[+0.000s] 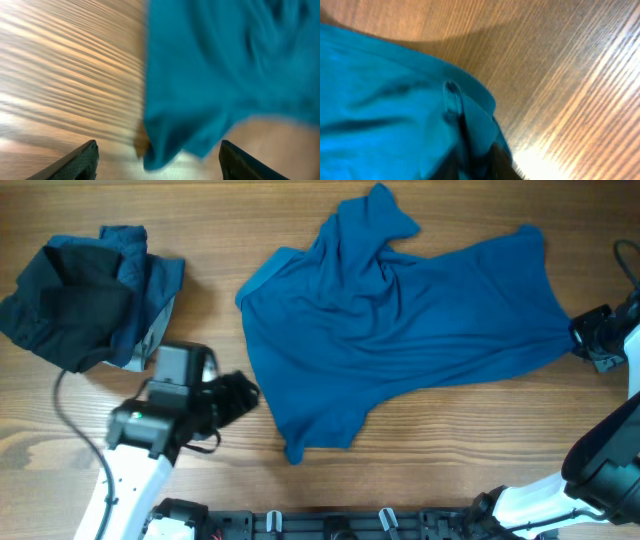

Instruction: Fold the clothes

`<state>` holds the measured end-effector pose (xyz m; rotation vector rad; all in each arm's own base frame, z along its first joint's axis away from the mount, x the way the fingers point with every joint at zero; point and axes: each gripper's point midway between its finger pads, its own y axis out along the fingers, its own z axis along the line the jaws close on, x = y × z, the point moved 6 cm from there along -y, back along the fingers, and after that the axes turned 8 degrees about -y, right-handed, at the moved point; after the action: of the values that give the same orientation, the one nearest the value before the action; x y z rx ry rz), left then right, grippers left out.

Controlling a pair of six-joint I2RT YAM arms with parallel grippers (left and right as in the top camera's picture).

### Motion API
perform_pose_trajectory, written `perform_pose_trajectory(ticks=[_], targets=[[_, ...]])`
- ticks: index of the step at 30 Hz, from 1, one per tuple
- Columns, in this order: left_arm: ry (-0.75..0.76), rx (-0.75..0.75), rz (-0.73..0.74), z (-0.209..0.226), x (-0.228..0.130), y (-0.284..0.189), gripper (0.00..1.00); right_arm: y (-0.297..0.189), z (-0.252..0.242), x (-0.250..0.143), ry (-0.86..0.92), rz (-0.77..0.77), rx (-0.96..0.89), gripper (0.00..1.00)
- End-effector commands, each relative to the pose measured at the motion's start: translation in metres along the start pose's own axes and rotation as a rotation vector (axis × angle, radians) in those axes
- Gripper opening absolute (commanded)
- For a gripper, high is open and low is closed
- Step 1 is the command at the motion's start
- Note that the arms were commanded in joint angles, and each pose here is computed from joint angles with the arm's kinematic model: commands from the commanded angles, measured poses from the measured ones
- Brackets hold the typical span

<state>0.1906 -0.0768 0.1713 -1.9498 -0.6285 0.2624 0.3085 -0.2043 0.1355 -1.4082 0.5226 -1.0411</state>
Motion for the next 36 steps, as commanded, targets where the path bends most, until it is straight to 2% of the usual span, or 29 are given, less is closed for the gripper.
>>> perform_pose_trajectory(ticks=[1,2,3,7,9,12,14,17,19,21,23,24,26,32,36], targets=[[0.404,-0.041,0.190,-0.027,-0.045,0.024,0.78,0.005,-0.003,-0.007,0.008,0.034,-0.026,0.58],[0.508,-0.051,0.215,-0.038,-0.057,0.034,0.78,0.005,-0.002,-0.008,0.009,0.044,-0.021,0.70],[0.584,-0.049,0.210,-0.048,-0.067,0.045,0.78,0.005,-0.001,-0.010,0.009,0.057,-0.010,0.73],[0.812,-0.006,0.142,-0.073,-0.093,0.087,0.80,0.005,0.004,-0.015,-0.050,0.093,0.047,0.77],[0.864,0.083,0.129,-0.068,-0.102,0.108,0.80,0.004,0.007,-0.018,-0.066,0.112,0.073,0.78],[0.787,0.223,0.167,-0.047,-0.104,0.122,0.70,0.004,0.009,-0.020,-0.091,0.126,0.095,0.80],[0.740,0.263,0.180,-0.039,-0.104,0.118,0.70,0.004,0.008,-0.021,-0.090,0.133,0.093,0.81],[0.670,0.253,0.172,-0.040,-0.104,0.108,0.70,0.004,0.008,-0.021,-0.090,0.132,0.093,0.81],[0.649,0.181,0.134,-0.053,-0.102,0.090,0.68,0.004,0.008,-0.021,-0.089,0.132,0.093,0.81],[0.637,0.111,0.081,-0.066,-0.097,0.066,0.75,0.004,0.008,-0.021,-0.090,0.132,0.093,0.82],[0.551,0.109,-0.004,-0.065,-0.088,0.046,0.79,0.004,0.008,-0.021,-0.090,0.133,0.093,0.82],[0.467,0.134,-0.045,-0.056,-0.081,0.035,0.83,0.004,0.008,-0.021,-0.090,0.133,0.093,0.82],[0.285,0.214,-0.053,-0.034,-0.069,0.025,0.83,0.004,0.009,-0.021,-0.089,0.133,0.093,0.82],[0.113,0.313,0.064,-0.003,-0.064,0.066,0.73,0.003,0.010,-0.024,-0.087,0.148,0.112,0.82],[0.049,0.323,0.115,-0.002,-0.057,0.093,0.67,0.003,0.010,-0.024,-0.087,0.153,0.110,0.82]])
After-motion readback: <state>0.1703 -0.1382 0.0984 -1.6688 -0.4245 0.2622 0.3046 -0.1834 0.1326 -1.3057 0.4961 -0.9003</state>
